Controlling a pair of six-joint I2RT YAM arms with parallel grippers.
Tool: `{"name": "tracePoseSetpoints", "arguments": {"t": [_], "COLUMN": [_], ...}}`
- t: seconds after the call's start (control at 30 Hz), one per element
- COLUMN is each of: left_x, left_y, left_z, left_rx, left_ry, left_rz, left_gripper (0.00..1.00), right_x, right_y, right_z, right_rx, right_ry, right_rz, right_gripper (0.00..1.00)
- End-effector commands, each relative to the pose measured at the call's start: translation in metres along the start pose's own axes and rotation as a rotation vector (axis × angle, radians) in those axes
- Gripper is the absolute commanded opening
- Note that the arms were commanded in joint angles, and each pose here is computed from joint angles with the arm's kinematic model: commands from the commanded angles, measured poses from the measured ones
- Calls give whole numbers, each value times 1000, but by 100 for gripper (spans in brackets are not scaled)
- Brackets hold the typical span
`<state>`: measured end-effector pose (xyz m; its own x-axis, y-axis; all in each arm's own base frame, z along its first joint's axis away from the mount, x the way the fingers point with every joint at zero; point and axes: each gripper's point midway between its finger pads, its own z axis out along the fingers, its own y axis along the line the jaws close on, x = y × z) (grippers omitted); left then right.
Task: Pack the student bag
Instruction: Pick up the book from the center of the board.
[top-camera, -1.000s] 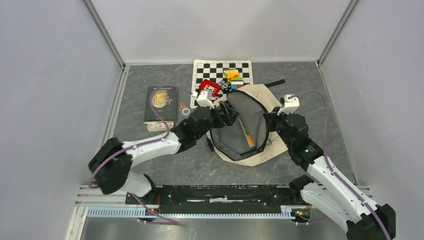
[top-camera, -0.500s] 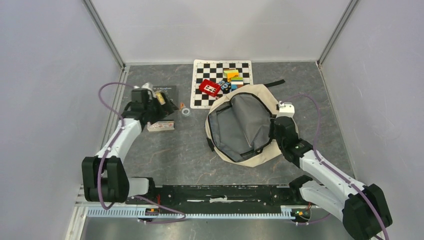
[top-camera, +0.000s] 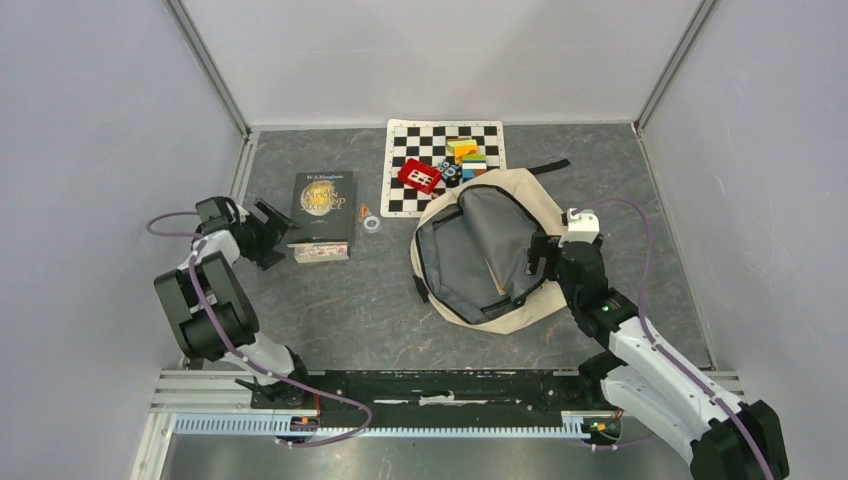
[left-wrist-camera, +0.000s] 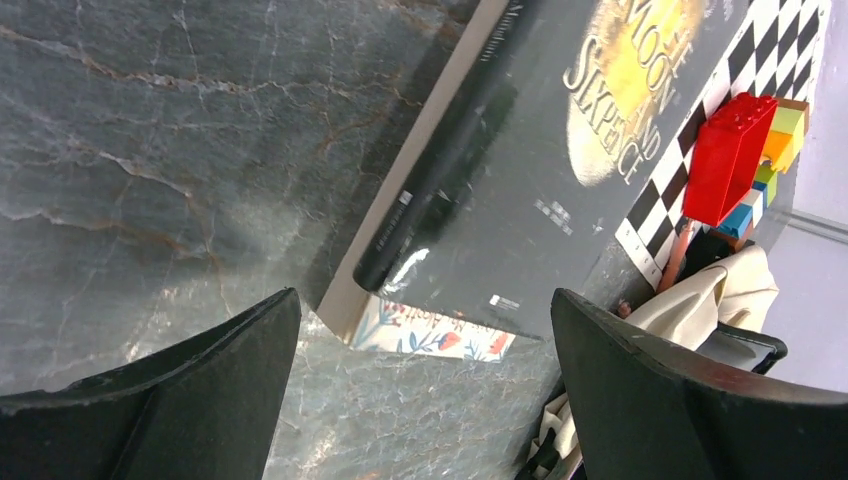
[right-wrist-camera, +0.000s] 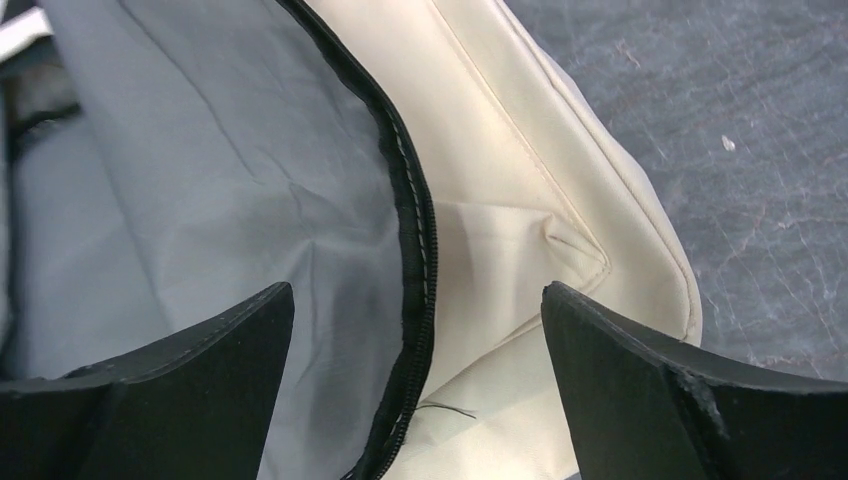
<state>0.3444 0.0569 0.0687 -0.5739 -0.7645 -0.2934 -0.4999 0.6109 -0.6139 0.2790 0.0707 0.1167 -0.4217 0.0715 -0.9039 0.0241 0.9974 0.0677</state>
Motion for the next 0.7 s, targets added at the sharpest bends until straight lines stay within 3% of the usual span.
{"name": "tracePoseSetpoints", "arguments": {"t": [0.0, 0.2, 0.67], "left_x": [-12, -16, -20], "left_y": [-16, -13, -15], "left_z": [10, 29, 33], "left_rx": [110, 134, 186], "left_ry": [22, 62, 80], "left_rz": [-13, -46, -81], "left_gripper": [100, 95, 47], "right_x": [-22, -42, -54], "right_y": [13, 24, 27], "right_z": [-7, -15, -20], "right_rx": [-87, -145, -159], "right_ry": [-86, -131, -146], "right_rz": [7, 17, 32], "right_gripper": [98, 98, 98]}}
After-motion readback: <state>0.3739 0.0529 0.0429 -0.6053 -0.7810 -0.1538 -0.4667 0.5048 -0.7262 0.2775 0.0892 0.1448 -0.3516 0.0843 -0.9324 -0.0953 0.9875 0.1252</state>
